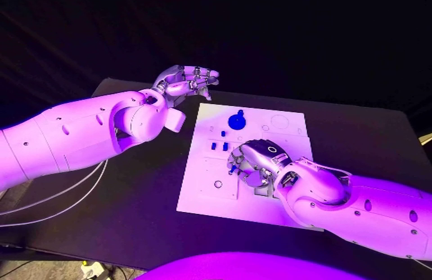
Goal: Assemble the parts on the task board
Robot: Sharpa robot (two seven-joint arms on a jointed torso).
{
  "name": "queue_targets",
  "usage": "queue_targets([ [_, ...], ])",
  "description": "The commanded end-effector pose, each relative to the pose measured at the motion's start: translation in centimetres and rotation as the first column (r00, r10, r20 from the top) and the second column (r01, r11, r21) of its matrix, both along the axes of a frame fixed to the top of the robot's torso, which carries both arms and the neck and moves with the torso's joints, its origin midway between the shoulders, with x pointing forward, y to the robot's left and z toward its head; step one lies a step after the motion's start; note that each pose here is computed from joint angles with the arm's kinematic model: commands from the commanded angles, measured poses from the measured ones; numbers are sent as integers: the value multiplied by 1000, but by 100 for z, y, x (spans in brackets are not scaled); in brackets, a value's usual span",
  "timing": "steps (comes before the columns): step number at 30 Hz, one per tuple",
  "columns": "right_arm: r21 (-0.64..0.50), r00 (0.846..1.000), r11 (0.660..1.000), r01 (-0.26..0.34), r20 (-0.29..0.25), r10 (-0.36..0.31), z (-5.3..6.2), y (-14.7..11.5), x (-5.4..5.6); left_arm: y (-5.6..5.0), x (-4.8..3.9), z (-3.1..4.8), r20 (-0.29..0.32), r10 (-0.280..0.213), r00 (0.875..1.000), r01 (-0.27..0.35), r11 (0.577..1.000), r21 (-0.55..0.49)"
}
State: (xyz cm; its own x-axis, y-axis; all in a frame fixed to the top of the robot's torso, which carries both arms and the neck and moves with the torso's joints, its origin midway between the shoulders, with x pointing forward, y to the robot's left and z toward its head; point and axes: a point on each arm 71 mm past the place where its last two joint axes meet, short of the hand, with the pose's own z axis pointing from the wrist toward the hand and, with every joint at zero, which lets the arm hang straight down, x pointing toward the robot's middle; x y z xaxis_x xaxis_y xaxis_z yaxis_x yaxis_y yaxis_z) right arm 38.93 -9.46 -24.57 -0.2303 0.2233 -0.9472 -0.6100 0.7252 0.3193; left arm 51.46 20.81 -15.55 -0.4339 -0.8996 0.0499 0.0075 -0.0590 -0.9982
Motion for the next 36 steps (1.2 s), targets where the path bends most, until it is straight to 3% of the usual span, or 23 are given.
queue_targets([
  [1, -23, 1000, 1000, -12, 1, 12, -18, 12, -9, -24, -7, 13, 1, -20, 1000, 20, 1000, -12],
  [36, -81, 1000, 997, -6, -15, 5, -108, 66, 7, -11, -20, 18, -1, -24, 1000, 24, 1000, -12],
])
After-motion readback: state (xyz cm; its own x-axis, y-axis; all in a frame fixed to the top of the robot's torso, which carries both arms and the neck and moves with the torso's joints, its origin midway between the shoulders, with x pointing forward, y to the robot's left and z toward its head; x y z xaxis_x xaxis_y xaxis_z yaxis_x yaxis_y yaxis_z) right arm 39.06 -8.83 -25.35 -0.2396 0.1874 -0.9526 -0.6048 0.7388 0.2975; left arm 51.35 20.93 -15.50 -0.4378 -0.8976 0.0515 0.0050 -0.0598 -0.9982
